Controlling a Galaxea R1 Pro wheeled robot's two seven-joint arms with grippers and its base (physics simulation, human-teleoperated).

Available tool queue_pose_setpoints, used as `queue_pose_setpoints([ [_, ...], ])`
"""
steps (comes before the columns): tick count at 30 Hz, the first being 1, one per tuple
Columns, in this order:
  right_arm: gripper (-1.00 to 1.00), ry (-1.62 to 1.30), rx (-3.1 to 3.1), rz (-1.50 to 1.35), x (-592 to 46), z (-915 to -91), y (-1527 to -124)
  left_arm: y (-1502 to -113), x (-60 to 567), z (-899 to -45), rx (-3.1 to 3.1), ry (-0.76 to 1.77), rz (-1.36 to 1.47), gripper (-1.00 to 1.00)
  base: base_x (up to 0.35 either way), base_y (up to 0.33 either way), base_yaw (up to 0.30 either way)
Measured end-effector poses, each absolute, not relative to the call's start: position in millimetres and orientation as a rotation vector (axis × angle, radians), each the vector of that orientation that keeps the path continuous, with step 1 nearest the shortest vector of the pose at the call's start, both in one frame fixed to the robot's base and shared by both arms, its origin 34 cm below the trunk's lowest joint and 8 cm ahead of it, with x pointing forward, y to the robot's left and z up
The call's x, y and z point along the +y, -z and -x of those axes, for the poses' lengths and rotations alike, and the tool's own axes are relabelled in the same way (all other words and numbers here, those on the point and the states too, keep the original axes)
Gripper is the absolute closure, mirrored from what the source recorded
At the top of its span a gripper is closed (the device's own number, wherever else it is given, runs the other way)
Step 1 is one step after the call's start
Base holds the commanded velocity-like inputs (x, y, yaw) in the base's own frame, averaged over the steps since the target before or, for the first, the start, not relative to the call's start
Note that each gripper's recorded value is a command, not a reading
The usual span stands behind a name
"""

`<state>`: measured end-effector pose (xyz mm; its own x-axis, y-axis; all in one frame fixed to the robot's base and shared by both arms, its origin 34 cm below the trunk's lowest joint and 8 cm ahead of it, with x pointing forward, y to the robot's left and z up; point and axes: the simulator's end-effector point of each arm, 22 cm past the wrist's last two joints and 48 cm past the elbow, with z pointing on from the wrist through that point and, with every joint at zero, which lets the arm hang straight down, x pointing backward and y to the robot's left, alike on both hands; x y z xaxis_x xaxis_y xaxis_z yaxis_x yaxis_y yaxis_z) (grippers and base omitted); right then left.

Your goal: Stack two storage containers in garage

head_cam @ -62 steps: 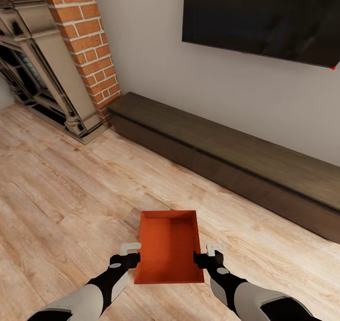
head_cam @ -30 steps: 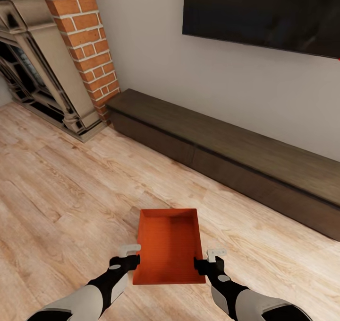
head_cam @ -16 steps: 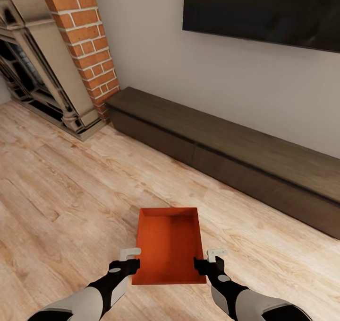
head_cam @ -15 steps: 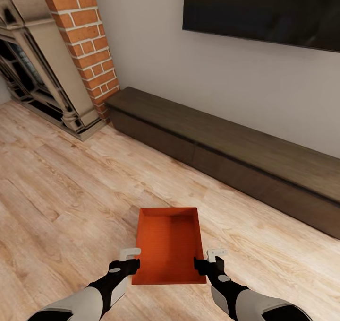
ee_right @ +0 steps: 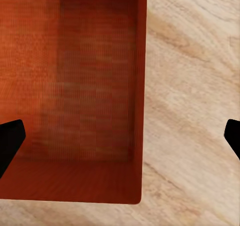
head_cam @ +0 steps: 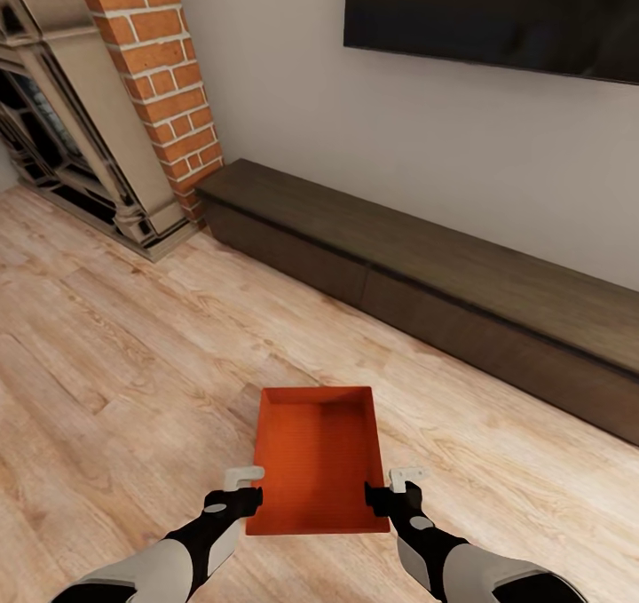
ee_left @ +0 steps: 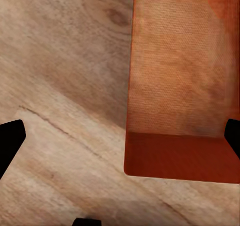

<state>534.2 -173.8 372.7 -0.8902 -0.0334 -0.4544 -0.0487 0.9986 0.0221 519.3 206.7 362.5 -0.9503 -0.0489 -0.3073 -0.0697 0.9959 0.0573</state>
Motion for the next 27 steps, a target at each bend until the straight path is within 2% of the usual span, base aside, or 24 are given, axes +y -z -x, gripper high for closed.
queue_pose_setpoints([
  [27, -1.00, -0.032, 2.646, 0.049, -181, -533, -323, -311, 207, -515, 2.824, -0.097, 0.084, -1.00, 0.000, 0.000, 0.000],
])
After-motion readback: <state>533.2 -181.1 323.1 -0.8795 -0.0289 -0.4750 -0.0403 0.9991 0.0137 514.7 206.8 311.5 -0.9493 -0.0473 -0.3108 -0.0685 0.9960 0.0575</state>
